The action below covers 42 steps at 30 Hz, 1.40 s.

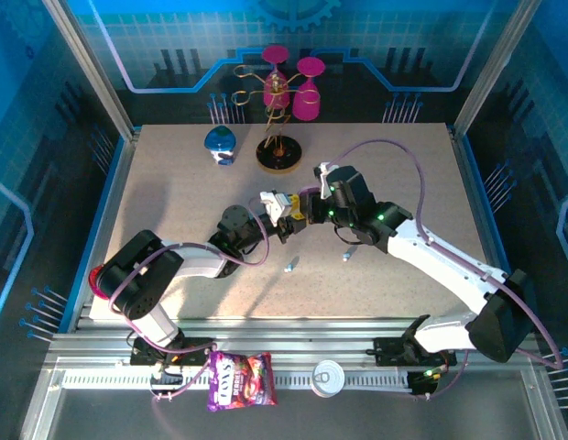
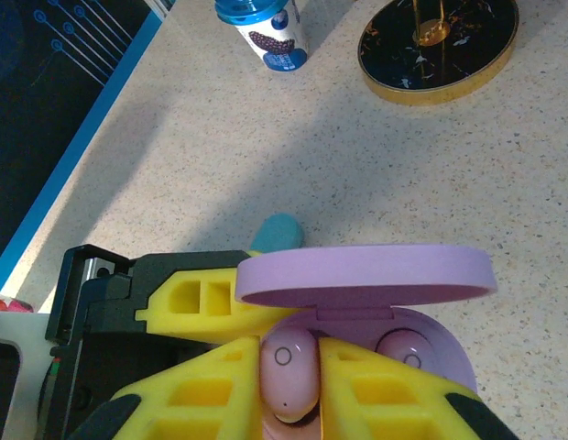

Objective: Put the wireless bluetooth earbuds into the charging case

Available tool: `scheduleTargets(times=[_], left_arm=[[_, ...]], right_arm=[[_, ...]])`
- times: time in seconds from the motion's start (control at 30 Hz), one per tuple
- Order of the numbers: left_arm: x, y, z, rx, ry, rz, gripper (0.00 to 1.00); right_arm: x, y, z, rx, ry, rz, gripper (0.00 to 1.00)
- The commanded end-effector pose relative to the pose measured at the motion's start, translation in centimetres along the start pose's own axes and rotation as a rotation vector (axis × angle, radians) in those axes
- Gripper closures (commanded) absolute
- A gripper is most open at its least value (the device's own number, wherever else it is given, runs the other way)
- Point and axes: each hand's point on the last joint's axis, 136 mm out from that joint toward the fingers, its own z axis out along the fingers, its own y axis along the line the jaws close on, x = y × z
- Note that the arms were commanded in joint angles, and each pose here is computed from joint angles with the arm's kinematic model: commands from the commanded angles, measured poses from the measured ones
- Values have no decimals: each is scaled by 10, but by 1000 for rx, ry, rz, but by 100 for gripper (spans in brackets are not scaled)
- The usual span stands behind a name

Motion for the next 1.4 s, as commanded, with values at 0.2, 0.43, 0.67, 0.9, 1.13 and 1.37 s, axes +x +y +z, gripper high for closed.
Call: scheduleTargets(times=[0.2,0.43,0.67,0.9,1.13,1.37], left_arm=[[-33,0,2,-11,-79,18,74],[-29,-1,1,-2,-82,9,74],[-23,1,-3,8,-79,-6,73],[-21,-9,-15,69,-22,73,73],[-16,-17,-23,96,15,145,73],[-27,-9,-23,44,-17,137,73]], right_arm=[[2,7,4,-32,-3,-3,77],[-14,2,-15,-9,-66,-24,58],[-35,4,-41,-35,-157,-44,49],[-46,-17,-46,-3,-162,8,34],[-50,-29,-28,11,-92,61,30],[-33,-28,-12,-10,14,51,30]])
